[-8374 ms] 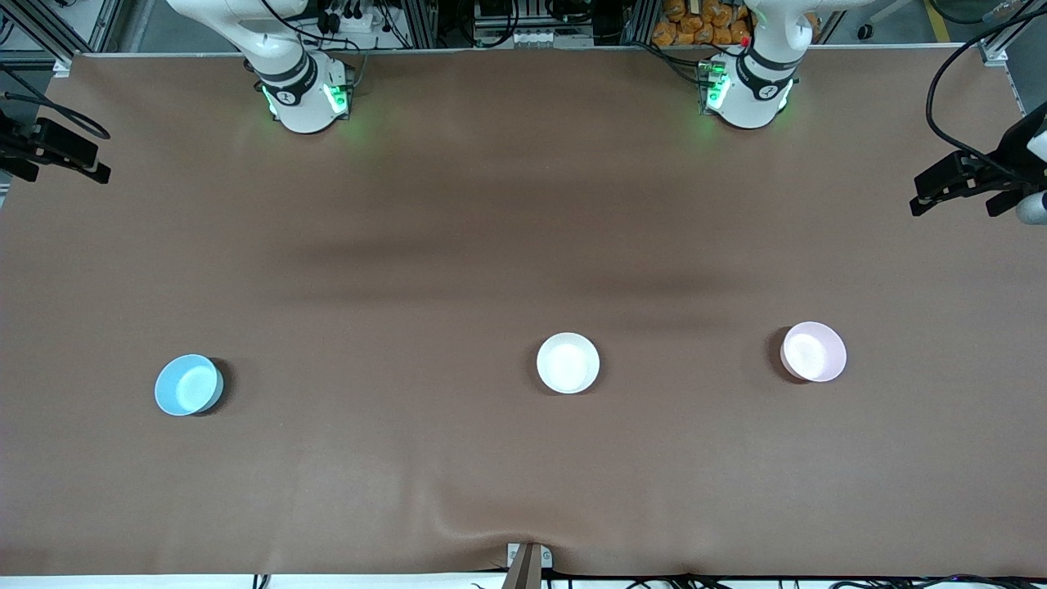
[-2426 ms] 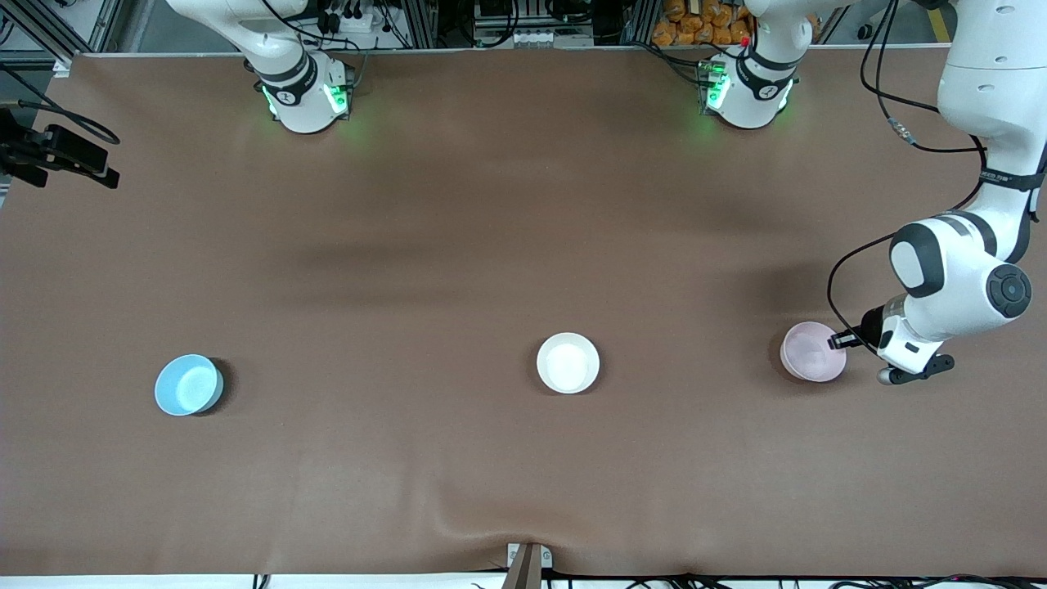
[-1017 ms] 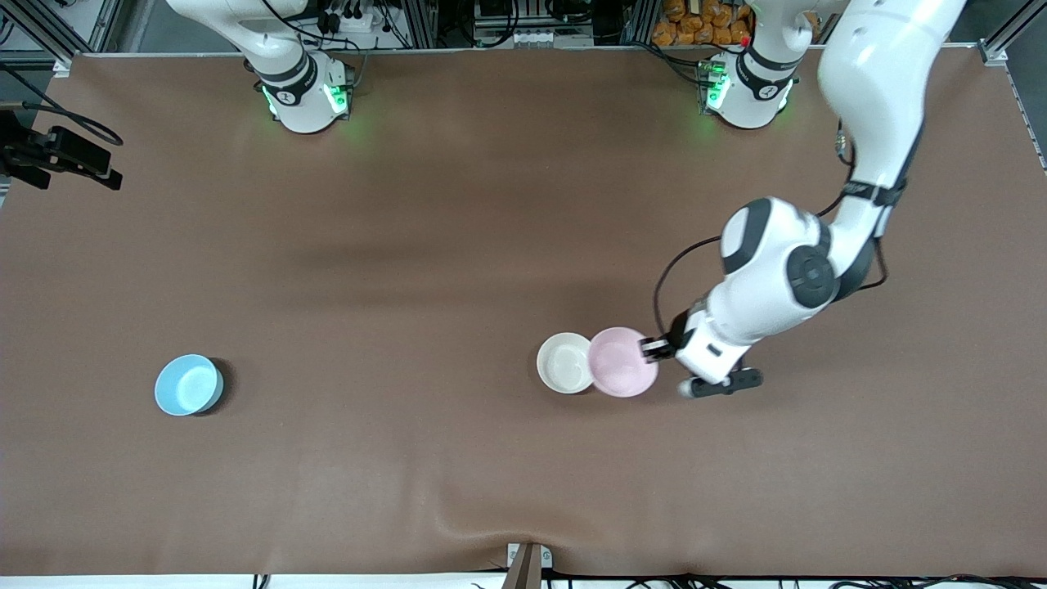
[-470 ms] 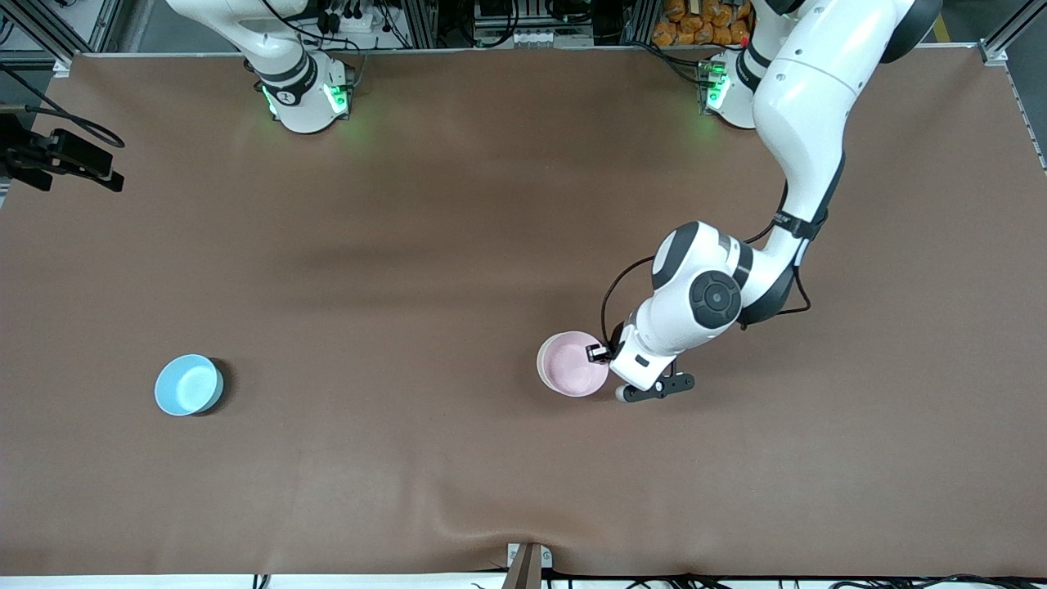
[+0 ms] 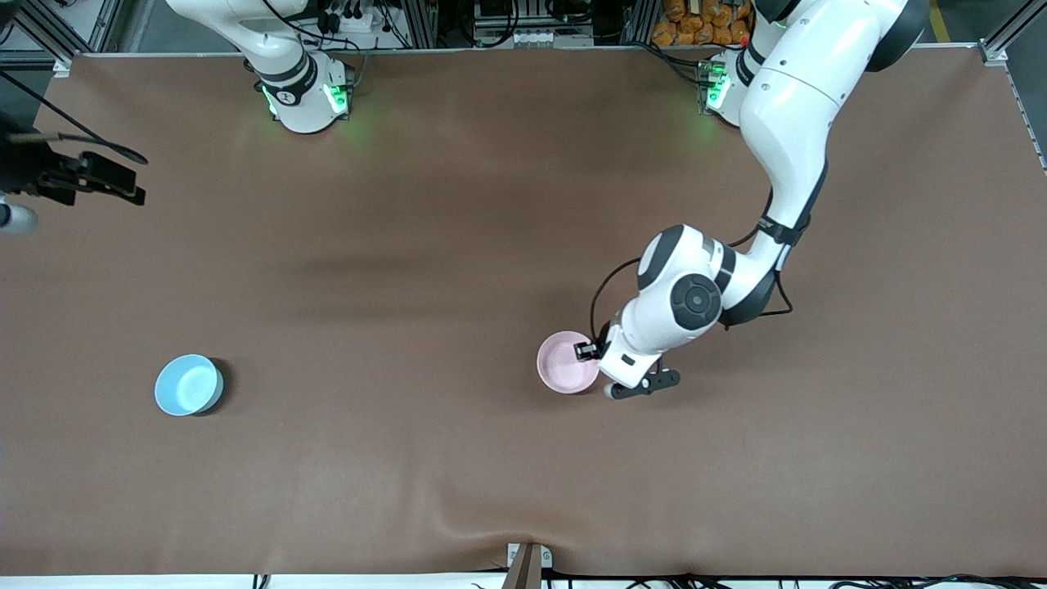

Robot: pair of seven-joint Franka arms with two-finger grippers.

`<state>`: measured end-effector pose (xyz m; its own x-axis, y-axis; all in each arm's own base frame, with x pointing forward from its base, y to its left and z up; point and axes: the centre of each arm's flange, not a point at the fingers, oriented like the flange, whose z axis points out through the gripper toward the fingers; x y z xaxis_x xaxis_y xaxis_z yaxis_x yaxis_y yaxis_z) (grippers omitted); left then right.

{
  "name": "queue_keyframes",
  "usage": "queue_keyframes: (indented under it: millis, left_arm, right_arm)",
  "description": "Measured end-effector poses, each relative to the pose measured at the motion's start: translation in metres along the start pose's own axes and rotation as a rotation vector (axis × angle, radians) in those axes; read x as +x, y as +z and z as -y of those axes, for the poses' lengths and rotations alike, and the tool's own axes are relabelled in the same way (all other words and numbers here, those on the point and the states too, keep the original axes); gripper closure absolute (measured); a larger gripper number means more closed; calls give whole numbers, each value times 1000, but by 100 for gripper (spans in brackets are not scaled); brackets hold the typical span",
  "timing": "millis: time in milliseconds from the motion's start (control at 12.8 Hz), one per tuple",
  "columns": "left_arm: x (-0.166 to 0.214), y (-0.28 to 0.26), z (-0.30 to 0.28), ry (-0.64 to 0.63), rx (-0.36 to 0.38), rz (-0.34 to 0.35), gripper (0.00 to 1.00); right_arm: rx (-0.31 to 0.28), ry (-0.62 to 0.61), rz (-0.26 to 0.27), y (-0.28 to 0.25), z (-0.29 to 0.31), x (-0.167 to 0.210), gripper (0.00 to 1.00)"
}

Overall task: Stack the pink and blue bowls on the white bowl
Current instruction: 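Lower the pink bowl into the white bowl and open the left gripper, then withdraw the left gripper while the right gripper reaches the blue bowl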

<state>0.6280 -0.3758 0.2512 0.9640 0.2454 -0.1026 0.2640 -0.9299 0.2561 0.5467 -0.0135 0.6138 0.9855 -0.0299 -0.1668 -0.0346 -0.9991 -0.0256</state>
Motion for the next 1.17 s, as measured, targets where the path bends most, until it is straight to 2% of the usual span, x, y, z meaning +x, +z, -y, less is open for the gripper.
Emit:
queue_keyframes:
  millis: [157, 313, 391, 626, 783, 861, 1017, 1174]
  left_arm:
    - [-1, -12, -10, -7, -10, -13, 26]
    - [15, -60, 1, -8, 49, -36, 4]
    - [24, -100, 14, -17, 89, -55, 0]
    - [39, -235, 73, -104, 160, -83, 0]
    - [41, -308, 117, -140, 195, -125, 0]
    - [37, -341, 136, -137, 208, -140, 0]
    - [23, -397, 166, -113, 220, -160, 0]
    - [8, -442, 199, -73, 236, -164, 0]
  right_arm:
    - [-2, 32, -5, 21, -17, 25, 0]
    - [-4, 57, -16, 48, -31, 52, 0]
    - [-5, 62, -12, 60, -34, 63, 0]
    - [-7, 90, -8, 100, -52, 94, 0]
    - [-10, 107, -6, 140, -63, 119, 0]
    - [3, 122, -7, 163, -69, 133, 0]
    - [81, 182, -6, 195, -94, 148, 0]
    - [109, 199, 0, 207, -107, 151, 0]
